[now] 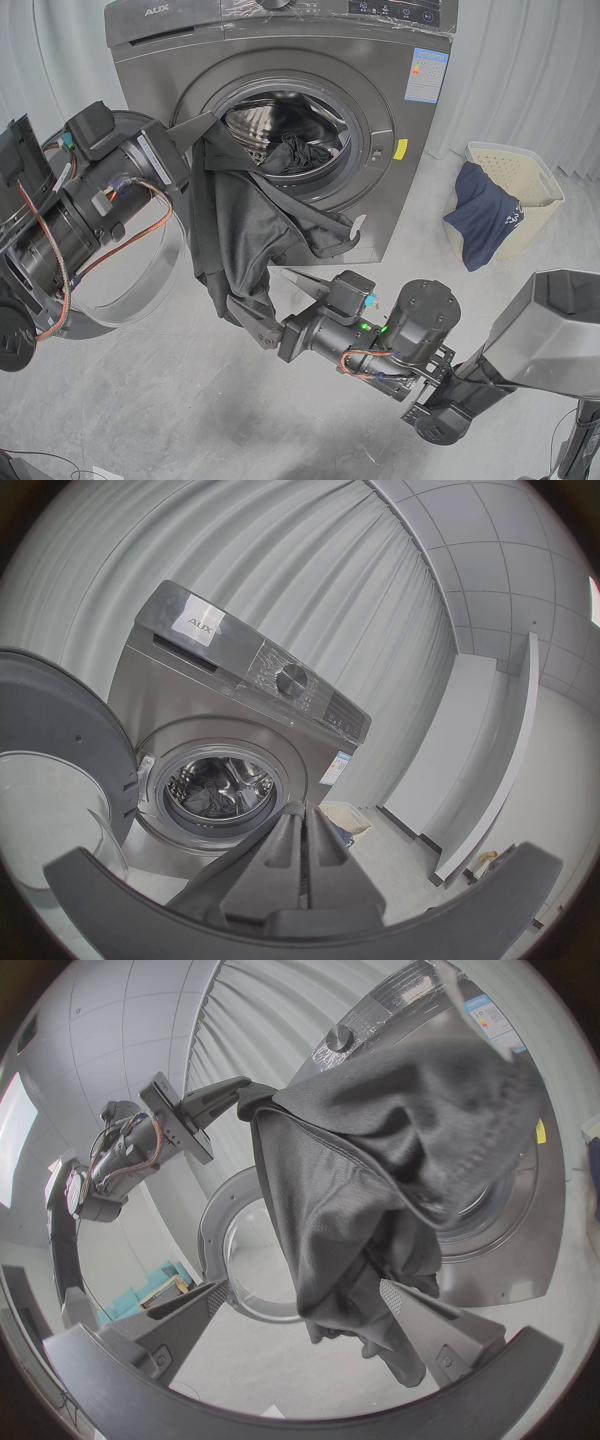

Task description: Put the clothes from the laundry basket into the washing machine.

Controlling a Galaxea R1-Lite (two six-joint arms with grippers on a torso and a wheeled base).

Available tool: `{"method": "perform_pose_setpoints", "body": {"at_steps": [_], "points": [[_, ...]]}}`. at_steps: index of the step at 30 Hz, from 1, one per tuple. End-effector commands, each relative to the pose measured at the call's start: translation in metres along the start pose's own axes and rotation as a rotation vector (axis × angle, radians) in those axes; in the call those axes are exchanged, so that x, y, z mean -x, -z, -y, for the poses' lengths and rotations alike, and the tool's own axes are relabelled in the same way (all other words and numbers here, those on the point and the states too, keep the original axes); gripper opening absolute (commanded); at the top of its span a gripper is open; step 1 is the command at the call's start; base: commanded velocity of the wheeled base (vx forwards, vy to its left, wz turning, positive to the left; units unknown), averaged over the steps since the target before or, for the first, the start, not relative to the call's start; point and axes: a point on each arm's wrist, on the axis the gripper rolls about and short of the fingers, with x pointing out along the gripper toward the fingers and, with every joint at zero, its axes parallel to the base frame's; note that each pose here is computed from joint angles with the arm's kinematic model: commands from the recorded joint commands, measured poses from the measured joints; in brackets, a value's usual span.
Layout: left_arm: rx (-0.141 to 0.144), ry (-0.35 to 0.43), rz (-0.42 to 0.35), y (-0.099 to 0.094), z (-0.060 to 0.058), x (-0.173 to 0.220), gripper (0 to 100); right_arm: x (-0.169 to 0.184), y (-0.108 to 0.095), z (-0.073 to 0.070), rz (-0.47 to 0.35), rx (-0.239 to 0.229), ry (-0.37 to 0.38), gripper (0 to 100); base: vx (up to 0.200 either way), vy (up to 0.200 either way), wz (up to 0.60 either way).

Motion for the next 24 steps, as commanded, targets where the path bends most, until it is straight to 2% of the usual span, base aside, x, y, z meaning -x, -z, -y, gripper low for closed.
{"method": "perform_pose_setpoints", "body": {"at_steps": [1,5,9,13,14,22,24], "points": [[0.0,0.0,0.001,0.0,0.0,0.0,0,-0.025,0.013,-0.001,0.029,-0.041,-0.017,100,0.0,0.0,0.0],[0.0,0.001,0.003,-0.001,0.0,0.001,0,-0.041,0.012,0.003,0.076,-0.044,-0.014,100,0.0,0.0,0.0],[0.0,0.0,0.001,0.0,0.0,0.001,0,-0.048,0.013,0.005,0.088,-0.044,-0.011,100,0.0,0.0,0.0],[0.0,-0.005,0.0,0.0,0.0,0.001,0,-0.051,0.009,0.0,0.125,-0.075,0.026,100,0.0,0.0,0.0],[0.0,-0.004,-0.001,0.0,0.0,0.001,0,-0.051,0.007,-0.002,0.129,-0.079,0.025,0,0.0,0.0,0.0],[-0.002,-0.011,-0.01,0.004,-0.002,-0.002,0,-0.046,0.0,-0.009,0.138,-0.084,0.011,0,0.0,0.0,0.0],[-0.003,-0.012,-0.013,0.004,-0.003,-0.002,0,-0.037,-0.008,-0.016,0.13,-0.087,0.001,0,0.0,0.0,0.0]]}}
